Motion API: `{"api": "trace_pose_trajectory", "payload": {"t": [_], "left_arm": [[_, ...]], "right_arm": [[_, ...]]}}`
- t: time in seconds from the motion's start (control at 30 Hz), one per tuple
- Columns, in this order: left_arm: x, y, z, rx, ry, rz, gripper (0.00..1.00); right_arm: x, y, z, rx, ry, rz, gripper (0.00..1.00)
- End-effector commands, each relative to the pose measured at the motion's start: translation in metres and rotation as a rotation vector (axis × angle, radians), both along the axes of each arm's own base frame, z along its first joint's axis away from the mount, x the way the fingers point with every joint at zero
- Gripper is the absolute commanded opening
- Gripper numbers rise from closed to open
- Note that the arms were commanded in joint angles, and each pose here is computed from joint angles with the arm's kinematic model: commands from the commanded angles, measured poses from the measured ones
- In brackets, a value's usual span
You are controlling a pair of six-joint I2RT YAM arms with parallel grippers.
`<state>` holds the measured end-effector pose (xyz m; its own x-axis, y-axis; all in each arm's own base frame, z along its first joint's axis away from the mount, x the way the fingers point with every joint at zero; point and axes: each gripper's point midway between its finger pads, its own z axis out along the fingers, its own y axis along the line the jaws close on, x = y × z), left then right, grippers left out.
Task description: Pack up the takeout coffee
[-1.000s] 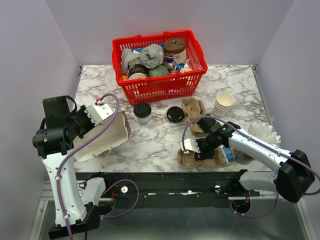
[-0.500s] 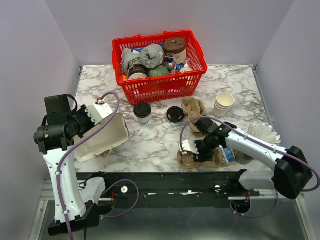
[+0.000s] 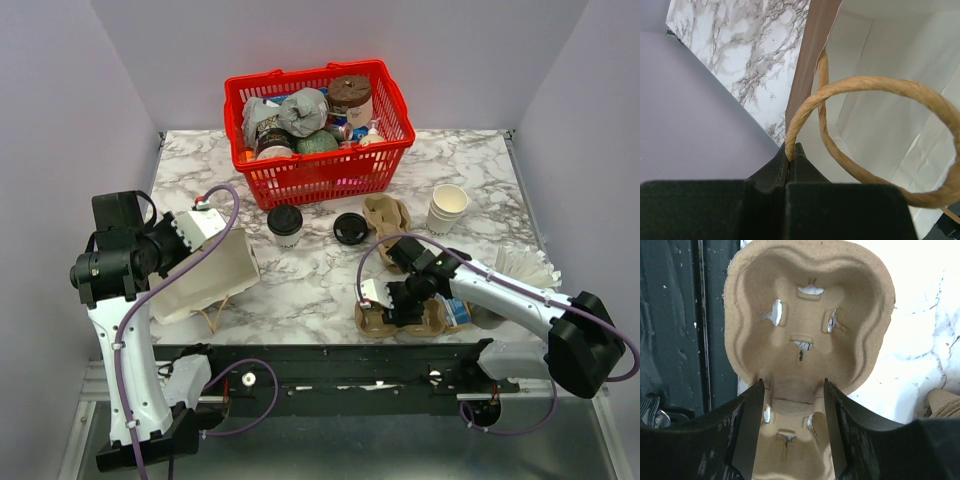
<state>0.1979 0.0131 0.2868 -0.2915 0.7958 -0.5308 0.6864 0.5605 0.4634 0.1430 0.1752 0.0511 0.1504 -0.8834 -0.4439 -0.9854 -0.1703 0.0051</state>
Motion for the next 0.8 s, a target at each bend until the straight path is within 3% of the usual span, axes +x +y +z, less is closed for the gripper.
{"api": "trace_pose_trajectory", "payload": {"t": [0.0,0.77], "left_arm": [[-0.035,-0.007,-0.023,-0.033,0.145,0.008,0.00],[-0.029,-0.008,-0.028,-0.052,0.154,0.015,0.00]], "right_arm": [[0.002,0.001,-0.005,-0.004,-0.020,-0.021,0.59],[0.017,-0.009,0.007,-0.046,-0.087,-0.184,0.63]]}}
